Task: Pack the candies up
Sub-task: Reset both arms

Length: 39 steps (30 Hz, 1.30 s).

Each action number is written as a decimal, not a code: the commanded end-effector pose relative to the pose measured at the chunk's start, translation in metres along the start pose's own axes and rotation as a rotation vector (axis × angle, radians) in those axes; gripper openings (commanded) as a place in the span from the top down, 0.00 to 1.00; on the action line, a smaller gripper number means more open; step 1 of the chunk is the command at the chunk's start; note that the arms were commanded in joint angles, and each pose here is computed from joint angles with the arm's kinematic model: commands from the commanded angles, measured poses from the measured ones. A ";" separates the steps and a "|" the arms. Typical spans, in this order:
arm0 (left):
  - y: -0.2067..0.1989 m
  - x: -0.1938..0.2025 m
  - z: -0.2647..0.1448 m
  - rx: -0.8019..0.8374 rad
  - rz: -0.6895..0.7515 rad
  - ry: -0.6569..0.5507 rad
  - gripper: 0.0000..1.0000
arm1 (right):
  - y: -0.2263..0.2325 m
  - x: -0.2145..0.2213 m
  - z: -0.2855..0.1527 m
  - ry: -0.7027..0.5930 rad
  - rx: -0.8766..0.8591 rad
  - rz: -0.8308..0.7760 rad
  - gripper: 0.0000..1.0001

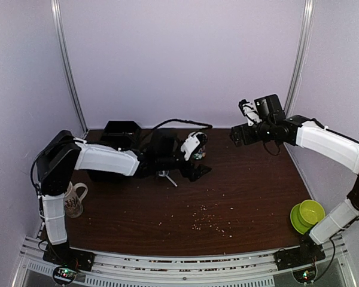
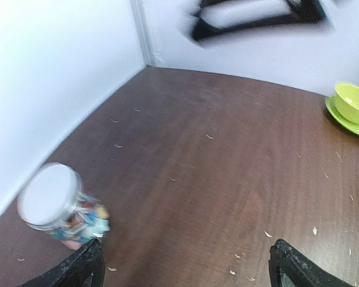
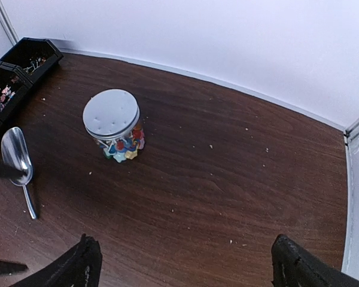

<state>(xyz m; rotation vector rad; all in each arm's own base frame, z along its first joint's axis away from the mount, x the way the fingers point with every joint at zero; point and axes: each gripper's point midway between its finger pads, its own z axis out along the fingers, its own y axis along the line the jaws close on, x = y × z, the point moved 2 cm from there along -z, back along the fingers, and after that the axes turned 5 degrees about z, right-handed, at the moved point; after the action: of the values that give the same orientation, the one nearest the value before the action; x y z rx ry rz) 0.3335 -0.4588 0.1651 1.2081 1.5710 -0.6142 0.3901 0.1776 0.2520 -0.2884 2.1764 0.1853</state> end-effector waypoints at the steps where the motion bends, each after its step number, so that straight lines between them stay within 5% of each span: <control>1: 0.056 -0.039 -0.038 -0.205 -0.070 0.107 0.02 | -0.025 -0.005 -0.040 -0.105 0.054 0.070 0.00; 9: 0.142 -0.037 -0.158 -0.447 -0.412 0.104 0.02 | -0.052 0.030 -0.088 -0.179 0.125 0.123 0.01; 14: 0.157 -0.015 -0.239 -0.683 -0.434 0.182 0.02 | -0.070 0.055 -0.109 -0.227 0.205 0.126 0.01; 22: 0.141 0.003 -0.331 -0.874 -0.396 0.191 0.02 | -0.078 0.079 -0.133 -0.342 0.206 0.136 0.01; 39: 0.075 0.066 -0.421 -1.034 -0.388 0.081 0.02 | -0.070 0.114 -0.129 -0.235 0.142 0.197 0.01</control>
<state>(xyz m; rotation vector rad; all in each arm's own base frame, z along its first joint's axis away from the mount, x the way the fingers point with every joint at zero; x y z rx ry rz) 0.2442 -0.0625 0.2633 0.1917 1.8637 0.0564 0.2516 0.0666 0.2407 0.0025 1.9443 0.1508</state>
